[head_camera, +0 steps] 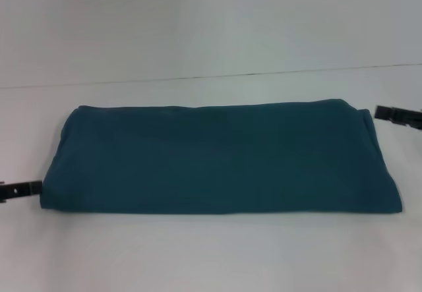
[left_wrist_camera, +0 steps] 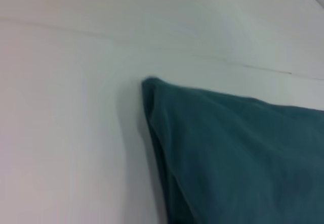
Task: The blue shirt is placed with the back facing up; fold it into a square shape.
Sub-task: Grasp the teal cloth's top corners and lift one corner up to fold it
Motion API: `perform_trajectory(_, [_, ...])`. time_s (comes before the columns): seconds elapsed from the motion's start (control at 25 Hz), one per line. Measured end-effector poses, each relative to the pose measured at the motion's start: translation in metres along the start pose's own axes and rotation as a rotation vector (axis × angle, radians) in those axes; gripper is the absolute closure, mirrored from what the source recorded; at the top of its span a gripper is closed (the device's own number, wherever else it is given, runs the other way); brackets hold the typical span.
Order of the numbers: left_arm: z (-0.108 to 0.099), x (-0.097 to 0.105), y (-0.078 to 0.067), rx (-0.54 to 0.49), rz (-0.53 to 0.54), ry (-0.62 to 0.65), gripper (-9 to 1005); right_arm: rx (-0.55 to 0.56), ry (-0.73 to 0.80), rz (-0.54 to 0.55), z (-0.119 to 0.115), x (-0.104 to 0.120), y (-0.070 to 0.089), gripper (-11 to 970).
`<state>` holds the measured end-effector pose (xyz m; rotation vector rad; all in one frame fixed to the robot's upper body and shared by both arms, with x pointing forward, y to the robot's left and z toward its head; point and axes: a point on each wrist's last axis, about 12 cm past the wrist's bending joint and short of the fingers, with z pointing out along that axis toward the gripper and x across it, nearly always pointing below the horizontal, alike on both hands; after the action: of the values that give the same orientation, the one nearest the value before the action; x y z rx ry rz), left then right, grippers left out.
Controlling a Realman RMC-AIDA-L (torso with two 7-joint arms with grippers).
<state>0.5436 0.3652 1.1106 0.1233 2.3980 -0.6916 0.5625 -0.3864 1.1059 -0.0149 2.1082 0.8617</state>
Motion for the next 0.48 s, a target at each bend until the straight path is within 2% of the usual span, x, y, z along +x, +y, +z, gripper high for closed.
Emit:
perform_trajectory(0.28, [0.002,0.012,-0.005,0.046,-0.124,0.081,172,-0.027,0.008,-0.072,0.018,-0.032,0.014,199])
perform_trajectory(0.48, [0.013,0.018,-0.008,0.088,-0.189,0.103,173,-0.020,0.023,-0.101,0.030,-0.040,0.021,184])
